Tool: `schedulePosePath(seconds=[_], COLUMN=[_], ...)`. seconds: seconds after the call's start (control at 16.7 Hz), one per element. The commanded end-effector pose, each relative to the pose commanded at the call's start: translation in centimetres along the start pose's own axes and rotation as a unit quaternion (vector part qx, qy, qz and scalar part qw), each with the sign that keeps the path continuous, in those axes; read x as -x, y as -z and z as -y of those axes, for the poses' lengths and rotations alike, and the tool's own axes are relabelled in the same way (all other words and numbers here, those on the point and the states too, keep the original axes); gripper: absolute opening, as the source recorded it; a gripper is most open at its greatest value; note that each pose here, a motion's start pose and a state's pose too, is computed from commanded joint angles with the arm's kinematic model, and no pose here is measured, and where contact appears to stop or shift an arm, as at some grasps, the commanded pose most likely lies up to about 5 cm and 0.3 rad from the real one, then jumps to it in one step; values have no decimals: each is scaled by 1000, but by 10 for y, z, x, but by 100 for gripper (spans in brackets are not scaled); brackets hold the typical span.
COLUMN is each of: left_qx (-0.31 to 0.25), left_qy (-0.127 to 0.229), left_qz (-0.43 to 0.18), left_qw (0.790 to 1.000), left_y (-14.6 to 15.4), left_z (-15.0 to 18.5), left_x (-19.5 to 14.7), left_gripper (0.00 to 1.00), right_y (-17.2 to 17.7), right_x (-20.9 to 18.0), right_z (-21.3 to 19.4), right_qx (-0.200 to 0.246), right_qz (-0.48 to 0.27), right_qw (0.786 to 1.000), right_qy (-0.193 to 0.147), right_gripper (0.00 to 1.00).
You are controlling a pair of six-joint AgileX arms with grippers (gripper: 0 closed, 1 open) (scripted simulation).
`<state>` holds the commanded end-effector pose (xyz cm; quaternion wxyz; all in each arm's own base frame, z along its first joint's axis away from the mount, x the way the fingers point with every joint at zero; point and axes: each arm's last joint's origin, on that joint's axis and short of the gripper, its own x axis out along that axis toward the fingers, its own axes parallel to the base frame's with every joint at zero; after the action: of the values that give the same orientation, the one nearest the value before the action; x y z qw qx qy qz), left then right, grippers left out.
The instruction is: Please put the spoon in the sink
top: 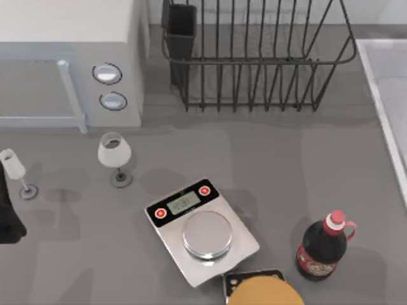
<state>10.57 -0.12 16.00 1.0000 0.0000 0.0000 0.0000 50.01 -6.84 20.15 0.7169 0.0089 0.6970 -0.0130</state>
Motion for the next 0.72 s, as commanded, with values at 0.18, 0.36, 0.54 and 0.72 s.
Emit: schedulePosePath(seconds=[0.18, 0.36, 0.54, 0.72], left_qx=[0, 0, 0, 0], left_qy=[0, 0, 0, 0], left_qz=[0, 0, 0, 0], left_qw=[1000, 1000, 1000, 1000], left_y=[0, 0, 0, 0], left_z=[0, 0, 0, 0], left_x=[0, 0, 0, 0], left_gripper=[100, 100, 100, 100], right_y=[0, -1, -4, -2], right_x=[-1, -2, -13, -35], right_z=[3, 2, 1, 0], right_qx=[-3, -3, 0, 0], right_qz=[0, 5, 4, -9], right_qw=[1000, 1000, 1000, 1000], right_qy=[-1, 0, 0, -1], right_gripper=[0, 0, 0, 0])
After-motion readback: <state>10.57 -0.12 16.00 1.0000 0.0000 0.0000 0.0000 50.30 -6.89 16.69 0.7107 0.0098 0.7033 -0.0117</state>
